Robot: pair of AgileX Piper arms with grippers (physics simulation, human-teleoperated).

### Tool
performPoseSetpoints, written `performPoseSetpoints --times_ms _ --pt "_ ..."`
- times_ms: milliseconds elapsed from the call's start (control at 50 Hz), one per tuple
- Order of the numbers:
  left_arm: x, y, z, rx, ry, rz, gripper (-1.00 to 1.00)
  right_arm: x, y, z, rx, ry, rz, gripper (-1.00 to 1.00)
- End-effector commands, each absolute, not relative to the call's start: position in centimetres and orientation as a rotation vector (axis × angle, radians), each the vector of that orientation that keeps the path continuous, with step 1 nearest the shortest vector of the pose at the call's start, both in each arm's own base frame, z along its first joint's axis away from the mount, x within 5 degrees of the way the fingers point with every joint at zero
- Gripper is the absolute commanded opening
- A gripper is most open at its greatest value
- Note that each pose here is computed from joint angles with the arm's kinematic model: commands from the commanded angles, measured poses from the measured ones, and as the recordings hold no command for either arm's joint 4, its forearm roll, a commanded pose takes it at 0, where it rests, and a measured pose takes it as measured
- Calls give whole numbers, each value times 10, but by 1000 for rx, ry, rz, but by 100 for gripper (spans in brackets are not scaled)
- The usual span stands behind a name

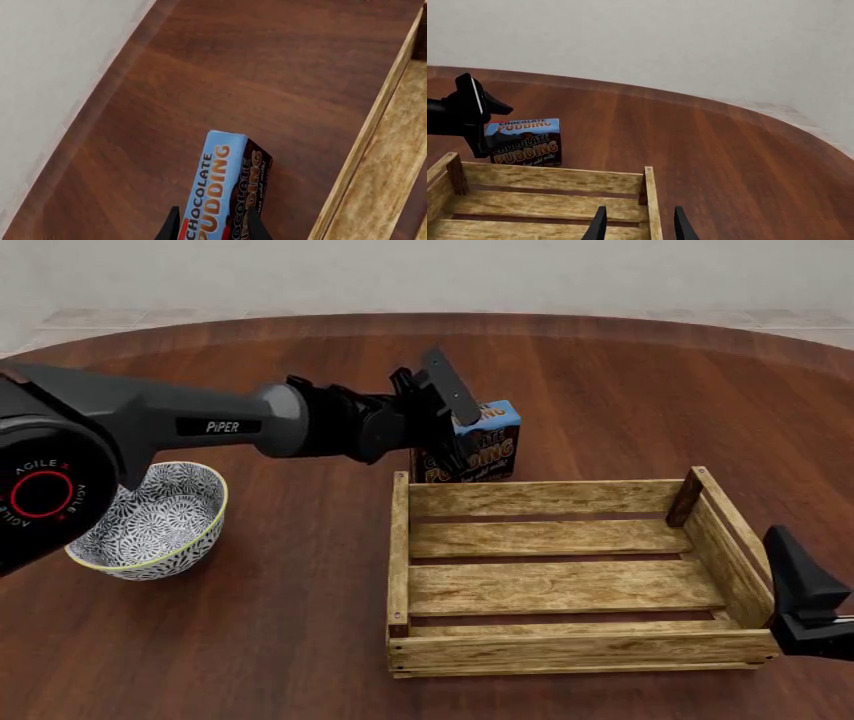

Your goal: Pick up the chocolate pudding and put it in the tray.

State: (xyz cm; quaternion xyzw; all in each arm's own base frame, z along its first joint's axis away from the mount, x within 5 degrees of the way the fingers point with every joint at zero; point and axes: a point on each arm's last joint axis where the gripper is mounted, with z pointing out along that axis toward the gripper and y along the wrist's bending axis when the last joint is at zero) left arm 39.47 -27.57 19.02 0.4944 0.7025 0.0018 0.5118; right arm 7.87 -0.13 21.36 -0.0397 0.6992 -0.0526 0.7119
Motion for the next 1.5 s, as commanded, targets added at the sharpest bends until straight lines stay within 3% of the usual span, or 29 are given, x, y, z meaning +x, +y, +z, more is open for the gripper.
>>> performPoseSetpoints --times_ms 20,1500 --pt "397 -275 186 1183 1697 3 100 80 -1 213 -92 1553 -118 100" --pt "412 -275 179 1145 1728 -3 100 81 -2 214 -93 1555 -124 100"
